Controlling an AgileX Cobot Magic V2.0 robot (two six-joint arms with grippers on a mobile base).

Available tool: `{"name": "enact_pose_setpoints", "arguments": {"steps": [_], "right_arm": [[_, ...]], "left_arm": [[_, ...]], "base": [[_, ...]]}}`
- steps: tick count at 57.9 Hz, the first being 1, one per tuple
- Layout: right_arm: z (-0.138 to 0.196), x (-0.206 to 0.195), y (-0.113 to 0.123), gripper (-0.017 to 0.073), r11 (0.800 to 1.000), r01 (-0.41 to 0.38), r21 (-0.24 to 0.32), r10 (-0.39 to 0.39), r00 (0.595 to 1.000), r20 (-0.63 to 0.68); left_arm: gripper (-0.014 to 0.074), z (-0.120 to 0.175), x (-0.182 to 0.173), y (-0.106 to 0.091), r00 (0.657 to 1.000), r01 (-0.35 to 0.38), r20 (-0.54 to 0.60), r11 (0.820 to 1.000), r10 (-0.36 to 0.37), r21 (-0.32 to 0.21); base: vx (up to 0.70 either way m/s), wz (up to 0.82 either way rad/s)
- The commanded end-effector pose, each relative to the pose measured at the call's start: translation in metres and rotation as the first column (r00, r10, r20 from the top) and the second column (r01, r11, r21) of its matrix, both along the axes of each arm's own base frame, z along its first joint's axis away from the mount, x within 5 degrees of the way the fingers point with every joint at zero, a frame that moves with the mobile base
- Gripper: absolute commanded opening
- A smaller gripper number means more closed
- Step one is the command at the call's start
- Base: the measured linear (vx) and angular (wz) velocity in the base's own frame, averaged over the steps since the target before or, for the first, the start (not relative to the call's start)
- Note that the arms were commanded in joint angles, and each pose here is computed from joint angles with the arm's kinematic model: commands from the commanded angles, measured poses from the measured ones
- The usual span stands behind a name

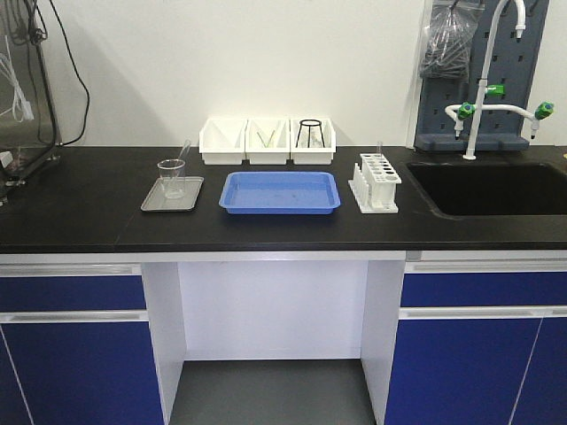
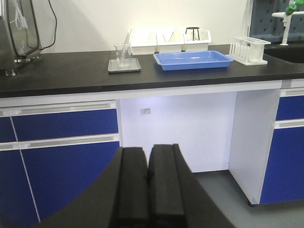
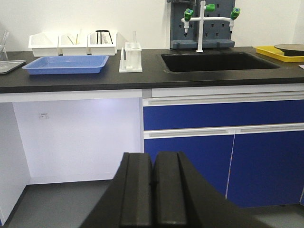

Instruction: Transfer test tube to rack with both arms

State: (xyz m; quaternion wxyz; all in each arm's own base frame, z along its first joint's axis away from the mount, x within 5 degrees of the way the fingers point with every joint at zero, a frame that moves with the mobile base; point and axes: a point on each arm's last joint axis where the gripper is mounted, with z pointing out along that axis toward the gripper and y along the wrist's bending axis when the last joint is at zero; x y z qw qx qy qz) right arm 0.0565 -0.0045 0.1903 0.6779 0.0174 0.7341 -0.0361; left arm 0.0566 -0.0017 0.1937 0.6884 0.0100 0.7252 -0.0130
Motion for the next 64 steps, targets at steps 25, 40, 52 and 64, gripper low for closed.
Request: {"name": "enact_pose_setpoints", "arguments": {"steps": [25, 40, 52, 64], "right_arm": [[0.0074, -0.0007, -0.0001, -0.0010, 1.000, 0.005, -0.016, -0.004, 0.995, 0.095], [0.0074, -0.0007, -0.0001, -0.0010, 1.000, 0.005, -0.016, -0.004, 0.995, 0.095], [0.0074, -0.0007, -0.0001, -0.0010, 1.000, 0.005, -0.016, -0.004, 0.995, 0.095], [0.0074, -0.0007, -0.0001, -0.0010, 1.000, 0.005, -0.016, -0.004, 0.995, 0.095]], "left_arm": [[-0.0006, 0.0070, -0.0010, -0.0002, 0.996, 0.004, 0.093, 1.000, -0.003, -0.007], [-0.0006, 0.0070, -0.0010, -0.0002, 0.996, 0.004, 0.093, 1.000, -0.003, -0.007], [-0.0006, 0.0070, -0.0010, -0.0002, 0.996, 0.004, 0.093, 1.000, -0.003, -0.007], [-0.0006, 0.0070, -0.0010, -0.0002, 0.996, 0.004, 0.093, 1.000, -0.003, -0.007]], "base": [[0.00, 0.00], [0.00, 0.00], [0.06, 0.01], [0.16, 0.05]]}}
